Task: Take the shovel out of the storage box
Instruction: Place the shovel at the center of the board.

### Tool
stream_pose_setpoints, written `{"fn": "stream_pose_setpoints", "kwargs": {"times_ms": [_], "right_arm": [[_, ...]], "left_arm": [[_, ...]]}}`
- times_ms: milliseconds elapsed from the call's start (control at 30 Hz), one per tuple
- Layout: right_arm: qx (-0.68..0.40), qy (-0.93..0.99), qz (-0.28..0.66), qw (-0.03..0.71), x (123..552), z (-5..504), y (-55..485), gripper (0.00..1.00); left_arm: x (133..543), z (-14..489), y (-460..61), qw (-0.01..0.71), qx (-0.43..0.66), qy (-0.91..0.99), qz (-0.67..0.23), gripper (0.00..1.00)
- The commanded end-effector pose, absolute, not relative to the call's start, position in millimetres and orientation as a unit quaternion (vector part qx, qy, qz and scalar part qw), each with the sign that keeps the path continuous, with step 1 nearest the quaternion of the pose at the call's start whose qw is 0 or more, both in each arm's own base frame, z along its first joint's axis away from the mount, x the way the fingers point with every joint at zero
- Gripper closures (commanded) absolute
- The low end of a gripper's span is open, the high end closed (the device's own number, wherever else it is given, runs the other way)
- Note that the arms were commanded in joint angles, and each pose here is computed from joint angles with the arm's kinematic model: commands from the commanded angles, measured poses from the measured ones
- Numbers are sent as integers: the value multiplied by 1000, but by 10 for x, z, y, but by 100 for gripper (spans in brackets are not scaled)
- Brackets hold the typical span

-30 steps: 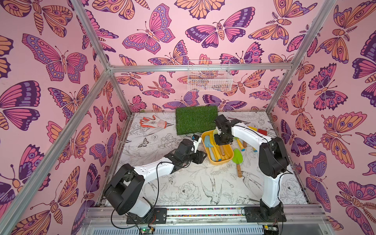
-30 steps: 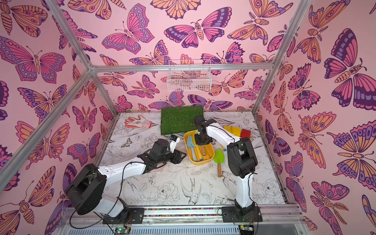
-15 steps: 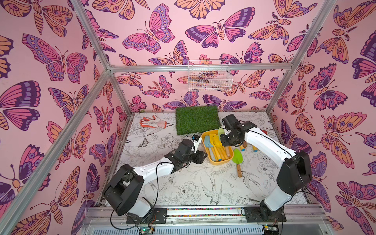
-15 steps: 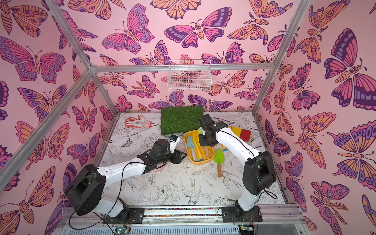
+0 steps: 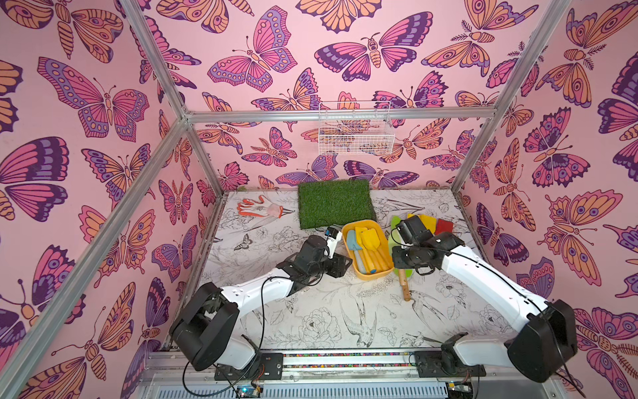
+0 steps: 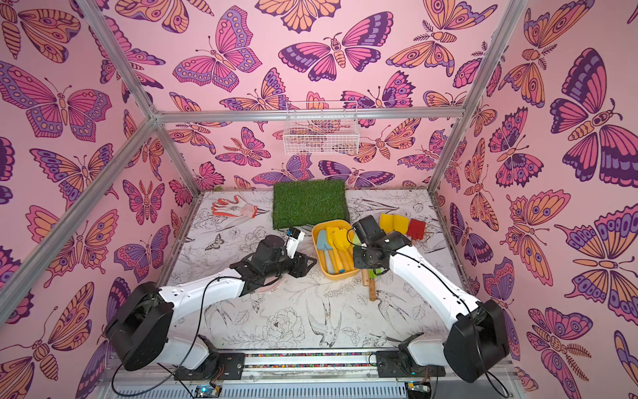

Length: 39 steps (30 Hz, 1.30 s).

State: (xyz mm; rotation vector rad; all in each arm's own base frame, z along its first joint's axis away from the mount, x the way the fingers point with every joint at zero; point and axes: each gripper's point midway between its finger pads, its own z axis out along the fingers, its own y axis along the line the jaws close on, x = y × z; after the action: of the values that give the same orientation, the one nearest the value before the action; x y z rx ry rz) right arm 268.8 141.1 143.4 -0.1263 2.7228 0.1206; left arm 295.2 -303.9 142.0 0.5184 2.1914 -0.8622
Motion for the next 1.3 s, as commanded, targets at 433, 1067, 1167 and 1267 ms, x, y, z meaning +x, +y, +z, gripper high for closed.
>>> {"fn": "stream_pose_setpoints", "kwargs": {"times_ms": [433,1067,1167,1267], "right_arm": [[100,982,-74,144,2455,774,418,81],[114,991,-3,63,2470,169,497,78],[116,991,-2,63,2509,151,504,73],[119,991,-1,60,2531,126,509,66]], "left_arm": [[2860,1459,-3035,359,212,845,-336,41],[2854,1439,-3075,351,216,845,-342,41],[2851,1433,-3072,351,217,845,-341,41],[2855,1420,-3059,353,217,846,-336,41]]}}
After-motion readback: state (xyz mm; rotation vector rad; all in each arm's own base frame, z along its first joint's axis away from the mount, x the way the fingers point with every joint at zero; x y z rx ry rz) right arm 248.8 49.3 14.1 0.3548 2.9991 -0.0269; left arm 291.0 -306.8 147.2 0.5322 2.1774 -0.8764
